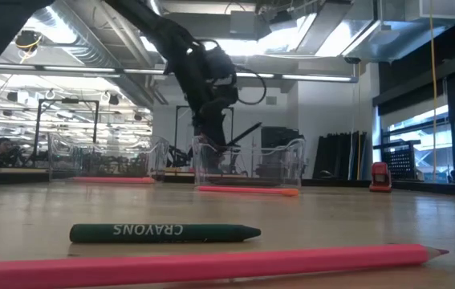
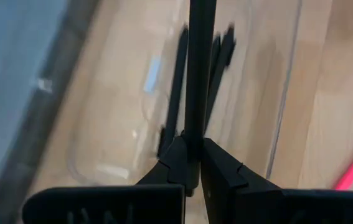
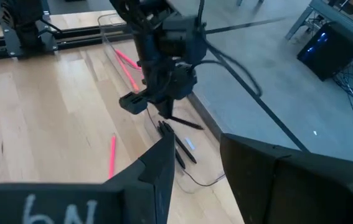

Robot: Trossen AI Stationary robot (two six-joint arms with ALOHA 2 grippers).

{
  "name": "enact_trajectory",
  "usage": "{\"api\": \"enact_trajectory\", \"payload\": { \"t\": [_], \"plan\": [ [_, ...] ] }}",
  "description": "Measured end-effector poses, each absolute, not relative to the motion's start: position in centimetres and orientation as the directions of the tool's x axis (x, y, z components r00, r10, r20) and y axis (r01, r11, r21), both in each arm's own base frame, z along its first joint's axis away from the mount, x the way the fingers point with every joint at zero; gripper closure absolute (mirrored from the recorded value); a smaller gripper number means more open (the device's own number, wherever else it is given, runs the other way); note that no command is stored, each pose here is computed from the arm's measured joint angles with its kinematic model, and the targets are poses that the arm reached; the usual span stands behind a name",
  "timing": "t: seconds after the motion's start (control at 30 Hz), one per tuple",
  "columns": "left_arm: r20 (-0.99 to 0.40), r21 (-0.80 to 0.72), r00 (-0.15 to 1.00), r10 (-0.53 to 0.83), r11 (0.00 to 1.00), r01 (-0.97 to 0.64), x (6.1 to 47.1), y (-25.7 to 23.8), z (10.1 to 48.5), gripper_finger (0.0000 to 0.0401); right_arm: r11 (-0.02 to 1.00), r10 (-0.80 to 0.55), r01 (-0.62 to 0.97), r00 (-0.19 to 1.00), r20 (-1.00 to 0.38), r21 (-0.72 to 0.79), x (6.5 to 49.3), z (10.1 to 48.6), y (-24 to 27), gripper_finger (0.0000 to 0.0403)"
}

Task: Sort crayons/erasers/pens/pencils in bins
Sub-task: Put the black pen into the top right transparent bin, then put the pink pencil into the top left transparent bin

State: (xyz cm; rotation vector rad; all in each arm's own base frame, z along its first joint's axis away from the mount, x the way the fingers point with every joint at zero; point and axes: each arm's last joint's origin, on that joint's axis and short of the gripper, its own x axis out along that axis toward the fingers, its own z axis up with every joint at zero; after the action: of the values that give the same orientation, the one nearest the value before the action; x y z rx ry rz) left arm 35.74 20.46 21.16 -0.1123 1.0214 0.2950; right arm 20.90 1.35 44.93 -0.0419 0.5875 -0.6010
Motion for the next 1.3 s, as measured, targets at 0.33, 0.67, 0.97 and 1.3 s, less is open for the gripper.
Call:
{"api": "enact_trajectory", "payload": {
  "t": [0.33,0.67,0.97,1.3],
  "plan": [
    [-0.875,0.052,0.445,0.191,0.950,-0.307,36.2,20.8,19.2,0.0387,0.832,-0.538,0.518,0.670,-0.512,-0.198,20.9,44.9,1.4,0.0272],
    [-0.869,0.066,0.448,0.210,0.946,-0.316,36.4,20.9,19.2,0.0359,0.832,-0.539,0.517,0.669,-0.512,-0.200,20.9,44.9,1.4,0.0272],
    [-0.868,0.058,0.449,0.214,0.940,-0.336,36.4,20.9,19.1,0.0307,0.832,-0.539,0.518,0.669,-0.512,-0.198,20.9,44.9,1.4,0.0272],
    [-0.820,0.043,0.520,0.241,0.931,-0.363,35.0,19.3,24.3,0.0305,0.842,-0.532,0.486,0.672,-0.514,-0.236,20.9,44.9,1.4,0.0272]
  ]
}}
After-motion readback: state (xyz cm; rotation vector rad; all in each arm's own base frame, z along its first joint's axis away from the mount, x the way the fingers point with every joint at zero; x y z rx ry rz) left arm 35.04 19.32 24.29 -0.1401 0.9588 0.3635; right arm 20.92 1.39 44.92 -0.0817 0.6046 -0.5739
